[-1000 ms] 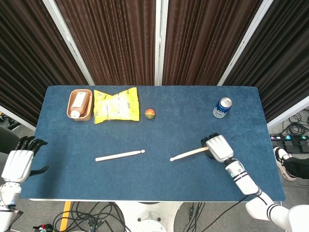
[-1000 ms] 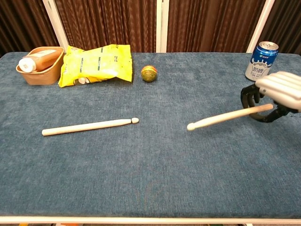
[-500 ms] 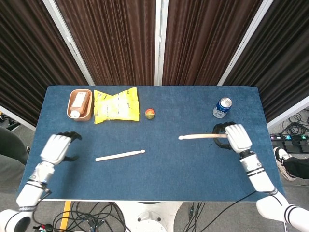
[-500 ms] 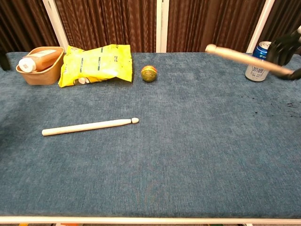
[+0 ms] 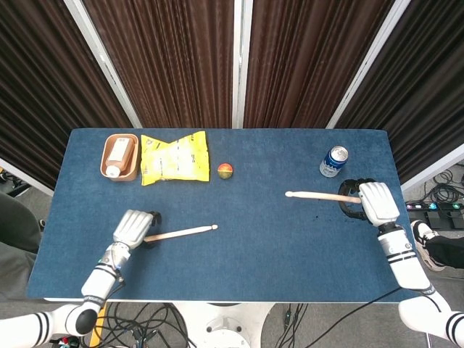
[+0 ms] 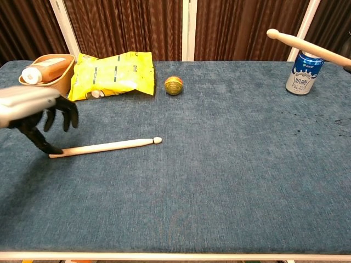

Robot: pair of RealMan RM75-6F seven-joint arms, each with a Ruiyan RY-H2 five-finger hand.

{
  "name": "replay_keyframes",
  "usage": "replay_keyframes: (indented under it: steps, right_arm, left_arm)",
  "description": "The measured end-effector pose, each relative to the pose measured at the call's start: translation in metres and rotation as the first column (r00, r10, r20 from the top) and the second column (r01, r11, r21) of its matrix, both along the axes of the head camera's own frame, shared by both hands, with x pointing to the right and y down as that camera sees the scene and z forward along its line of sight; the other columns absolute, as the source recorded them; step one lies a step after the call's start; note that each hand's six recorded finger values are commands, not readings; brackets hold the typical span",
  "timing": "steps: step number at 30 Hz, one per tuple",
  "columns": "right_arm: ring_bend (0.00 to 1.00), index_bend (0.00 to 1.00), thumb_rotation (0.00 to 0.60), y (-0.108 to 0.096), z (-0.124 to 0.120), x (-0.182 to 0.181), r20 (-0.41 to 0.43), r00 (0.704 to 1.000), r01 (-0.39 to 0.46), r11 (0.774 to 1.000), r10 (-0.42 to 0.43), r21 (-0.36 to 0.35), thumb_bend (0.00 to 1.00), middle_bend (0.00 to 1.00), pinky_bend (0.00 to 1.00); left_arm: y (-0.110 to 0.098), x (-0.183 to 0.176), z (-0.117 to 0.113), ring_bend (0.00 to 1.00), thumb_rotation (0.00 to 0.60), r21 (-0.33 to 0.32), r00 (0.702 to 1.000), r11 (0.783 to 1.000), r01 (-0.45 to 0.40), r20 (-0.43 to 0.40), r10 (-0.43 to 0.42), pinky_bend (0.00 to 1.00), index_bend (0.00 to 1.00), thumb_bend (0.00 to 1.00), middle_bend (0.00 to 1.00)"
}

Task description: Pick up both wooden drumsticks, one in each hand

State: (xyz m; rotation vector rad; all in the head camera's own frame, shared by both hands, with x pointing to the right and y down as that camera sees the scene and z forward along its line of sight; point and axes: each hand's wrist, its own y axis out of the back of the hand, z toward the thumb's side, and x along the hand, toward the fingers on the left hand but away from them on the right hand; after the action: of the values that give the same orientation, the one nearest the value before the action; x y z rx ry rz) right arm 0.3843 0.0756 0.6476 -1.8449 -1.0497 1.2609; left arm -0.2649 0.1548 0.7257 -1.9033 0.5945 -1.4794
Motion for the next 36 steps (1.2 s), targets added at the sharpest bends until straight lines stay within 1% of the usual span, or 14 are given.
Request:
replay_keyframes:
  steps: [4, 8, 12, 15, 24, 32, 36]
  right_arm:
    - [0.46, 0.81, 0.6, 0.0, 0.001, 0.002, 0.0, 1.0, -0.001, 1.0, 0.001, 0.0, 0.56, 0.63, 0.42]
    - [0.46, 0.81, 0.6, 0.001, 0.002, 0.004, -0.001, 1.0, -0.006, 1.0, 0.006, 0.0, 0.56, 0.63, 0.42]
    - [0.46, 0.81, 0.6, 0.002, 0.003, 0.005, -0.003, 1.0, -0.007, 1.0, 0.007, -0.004, 0.56, 0.63, 0.42]
    - [0.46, 0.81, 0.6, 0.003, 0.005, 0.005, -0.004, 1.0, -0.004, 1.0, 0.004, -0.009, 0.56, 0.63, 0.42]
    - [0.46, 0.81, 0.6, 0.005, 0.009, 0.005, -0.005, 1.0, -0.007, 1.0, 0.007, -0.018, 0.56, 0.63, 0.42]
    - [0.46, 0.81, 0.6, 0.006, 0.011, 0.006, -0.008, 1.0, -0.009, 1.0, 0.009, -0.021, 0.57, 0.63, 0.42]
    - [0.46, 0.81, 0.6, 0.007, 0.012, 0.006, -0.011, 1.0, -0.009, 1.0, 0.009, -0.024, 0.56, 0.63, 0.42]
  left_arm:
    - [0.0, 0.005, 0.008, 0.58, 0.6, -0.009, 1.0, 1.0, 0.004, 0.028, -0.004, 0.68, 0.43, 0.16, 0.46]
    - [0.002, 0.006, 0.015, 0.58, 0.6, -0.023, 0.998, 1.0, 0.001, 0.062, 0.0, 0.68, 0.44, 0.17, 0.49]
    - [0.007, 0.007, 0.021, 0.59, 0.6, -0.037, 0.997, 0.999, 0.002, 0.079, 0.001, 0.69, 0.45, 0.19, 0.52]
    - [0.008, 0.007, 0.024, 0.59, 0.6, -0.034, 0.996, 0.999, 0.002, 0.088, 0.001, 0.69, 0.45, 0.2, 0.53]
    - [0.009, 0.005, 0.028, 0.6, 0.6, -0.037, 0.994, 0.999, -0.004, 0.105, 0.008, 0.69, 0.49, 0.25, 0.54]
    - [0.009, 0.005, 0.03, 0.6, 0.6, -0.049, 0.993, 0.999, -0.013, 0.113, 0.018, 0.69, 0.49, 0.29, 0.55]
    - [0.01, 0.005, 0.032, 0.6, 0.6, -0.058, 0.994, 0.998, -0.013, 0.108, 0.019, 0.69, 0.51, 0.34, 0.56]
